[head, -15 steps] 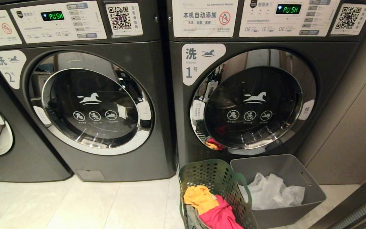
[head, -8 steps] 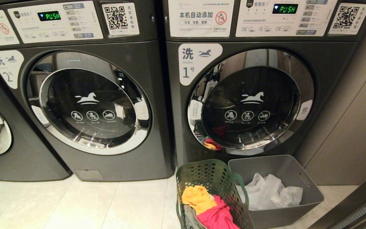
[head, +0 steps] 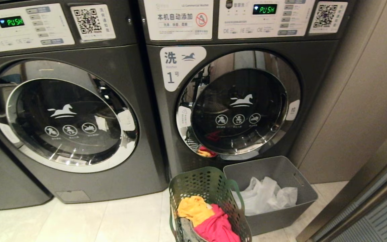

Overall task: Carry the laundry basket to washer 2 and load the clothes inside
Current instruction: Open the lid of the washing machine

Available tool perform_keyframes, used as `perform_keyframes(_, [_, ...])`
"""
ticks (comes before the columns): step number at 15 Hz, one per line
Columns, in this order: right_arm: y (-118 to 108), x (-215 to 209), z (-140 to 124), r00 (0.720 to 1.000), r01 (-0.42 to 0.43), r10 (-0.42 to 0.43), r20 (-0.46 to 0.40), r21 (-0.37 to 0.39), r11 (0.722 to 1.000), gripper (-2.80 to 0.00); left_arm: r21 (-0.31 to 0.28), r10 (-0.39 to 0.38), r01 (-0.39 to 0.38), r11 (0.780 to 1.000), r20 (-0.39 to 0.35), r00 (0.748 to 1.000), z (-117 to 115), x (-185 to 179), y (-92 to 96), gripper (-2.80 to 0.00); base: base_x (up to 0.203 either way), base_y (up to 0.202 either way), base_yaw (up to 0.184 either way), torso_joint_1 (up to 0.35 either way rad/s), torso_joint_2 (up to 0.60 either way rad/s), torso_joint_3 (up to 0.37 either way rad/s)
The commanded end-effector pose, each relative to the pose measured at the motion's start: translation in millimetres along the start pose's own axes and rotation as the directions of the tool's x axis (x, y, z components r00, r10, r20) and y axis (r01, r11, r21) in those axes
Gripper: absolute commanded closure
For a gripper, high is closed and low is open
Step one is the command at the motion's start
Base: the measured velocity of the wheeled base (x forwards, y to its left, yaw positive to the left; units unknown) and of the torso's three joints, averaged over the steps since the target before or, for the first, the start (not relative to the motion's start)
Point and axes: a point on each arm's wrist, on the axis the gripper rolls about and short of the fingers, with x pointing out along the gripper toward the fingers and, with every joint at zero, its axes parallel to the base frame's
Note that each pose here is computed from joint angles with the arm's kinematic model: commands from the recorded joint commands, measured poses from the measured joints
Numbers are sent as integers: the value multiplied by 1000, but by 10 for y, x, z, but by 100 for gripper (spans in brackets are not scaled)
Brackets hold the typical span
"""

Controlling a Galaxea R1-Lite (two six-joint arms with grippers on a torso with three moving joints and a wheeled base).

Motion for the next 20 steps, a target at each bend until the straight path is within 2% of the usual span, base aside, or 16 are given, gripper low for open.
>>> perform_keyframes(1, [0,1,1,1000,-1,1,-1,-1,1000,0,0,-1,1,1000,-2,1000,-2,1,0,0,-3,6,-117,2,3,2])
perform_keyframes(18, [0,1,1,1000,-2,2,-1,-1,1000,0,-2,-8,8,1000,1,1000,3,-1,-2,0,0,0,-6,0,0,0])
perform_keyframes(20, [0,1,1,1000,-2,2,-1,-1,1000,0,-1,-5,5,1000,49,999,134,-57,8,0,0,0,0,0,0,0])
